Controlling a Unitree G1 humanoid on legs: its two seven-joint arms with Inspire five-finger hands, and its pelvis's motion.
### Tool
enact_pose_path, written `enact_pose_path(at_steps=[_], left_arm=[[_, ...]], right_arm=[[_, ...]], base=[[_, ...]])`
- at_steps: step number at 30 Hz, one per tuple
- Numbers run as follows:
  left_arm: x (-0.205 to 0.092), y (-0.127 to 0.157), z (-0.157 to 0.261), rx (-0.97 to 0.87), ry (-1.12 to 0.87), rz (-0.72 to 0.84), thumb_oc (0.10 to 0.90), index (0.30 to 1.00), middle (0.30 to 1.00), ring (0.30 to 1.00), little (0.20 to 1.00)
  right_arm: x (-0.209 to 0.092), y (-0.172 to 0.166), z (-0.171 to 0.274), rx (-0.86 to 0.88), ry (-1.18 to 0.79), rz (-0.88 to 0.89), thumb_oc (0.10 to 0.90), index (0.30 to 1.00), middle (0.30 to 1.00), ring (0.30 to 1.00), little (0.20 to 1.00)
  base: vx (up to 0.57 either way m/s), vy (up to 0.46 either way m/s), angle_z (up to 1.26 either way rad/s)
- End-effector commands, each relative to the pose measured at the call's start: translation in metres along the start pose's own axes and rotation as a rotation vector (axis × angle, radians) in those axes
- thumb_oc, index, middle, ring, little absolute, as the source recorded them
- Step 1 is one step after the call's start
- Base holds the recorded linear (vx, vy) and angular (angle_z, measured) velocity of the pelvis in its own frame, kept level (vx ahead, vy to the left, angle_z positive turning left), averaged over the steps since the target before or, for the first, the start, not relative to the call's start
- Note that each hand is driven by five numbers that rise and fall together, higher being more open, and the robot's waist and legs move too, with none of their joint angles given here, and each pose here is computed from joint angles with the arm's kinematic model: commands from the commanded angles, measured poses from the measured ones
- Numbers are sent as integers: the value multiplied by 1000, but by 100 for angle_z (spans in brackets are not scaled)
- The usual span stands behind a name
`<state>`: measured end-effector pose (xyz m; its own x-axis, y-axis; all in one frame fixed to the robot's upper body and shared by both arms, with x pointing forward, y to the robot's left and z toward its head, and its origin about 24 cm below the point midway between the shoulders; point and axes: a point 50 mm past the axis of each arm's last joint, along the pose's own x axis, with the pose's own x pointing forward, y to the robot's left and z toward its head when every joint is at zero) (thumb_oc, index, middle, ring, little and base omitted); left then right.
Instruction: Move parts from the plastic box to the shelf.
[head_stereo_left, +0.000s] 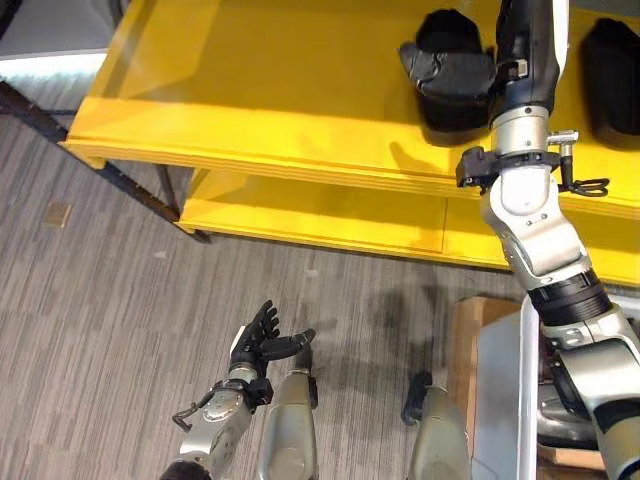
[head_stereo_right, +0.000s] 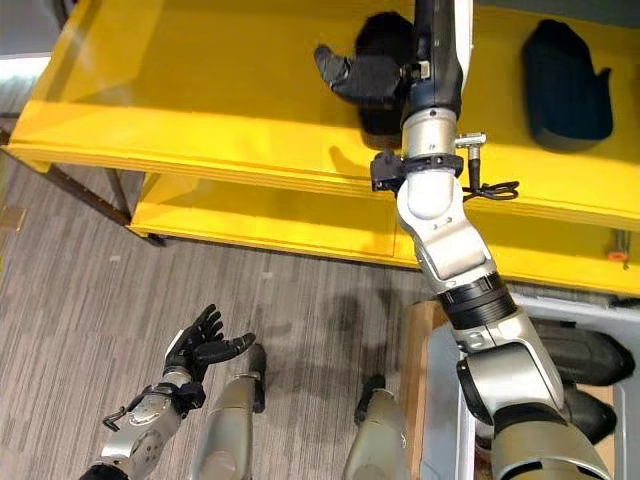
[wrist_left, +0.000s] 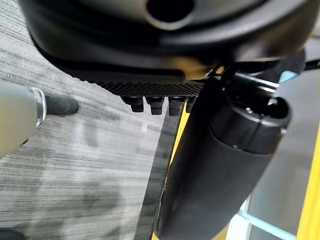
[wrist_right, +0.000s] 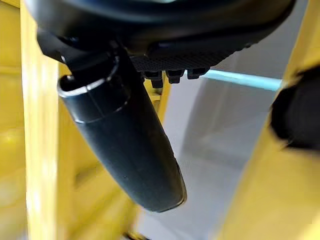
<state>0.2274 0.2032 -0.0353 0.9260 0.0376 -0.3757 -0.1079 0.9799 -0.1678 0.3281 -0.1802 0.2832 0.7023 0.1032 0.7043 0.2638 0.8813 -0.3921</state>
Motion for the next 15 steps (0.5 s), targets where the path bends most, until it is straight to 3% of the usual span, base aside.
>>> enact_pose_path(at_steps=[1,4,9,15], left_arm=[[-8,4,15,47,-97,-50,900,1000,1000,1000,1000],[-10,6,12,55,-89,-52,900,1000,1000,1000,1000],[-17,13,7,64,-79,-48,900,1000,1000,1000,1000],[-20,15,6,79,-72,-65,900,1000,1000,1000,1000]], right_arm=[[9,-35,66,-127,-356,-5,900,1000,1000,1000,1000],[-1,-45,60,-160,-332,13,900,1000,1000,1000,1000],[-20,-70,50,-421,-305,24,900,1000,1000,1000,1000],[-18,-82,43,-705,-272,83,900,1000,1000,1000,1000]], base=[[1,-25,-19],[3,-29,-7],[0,-31,-6],[0,-21,-10]])
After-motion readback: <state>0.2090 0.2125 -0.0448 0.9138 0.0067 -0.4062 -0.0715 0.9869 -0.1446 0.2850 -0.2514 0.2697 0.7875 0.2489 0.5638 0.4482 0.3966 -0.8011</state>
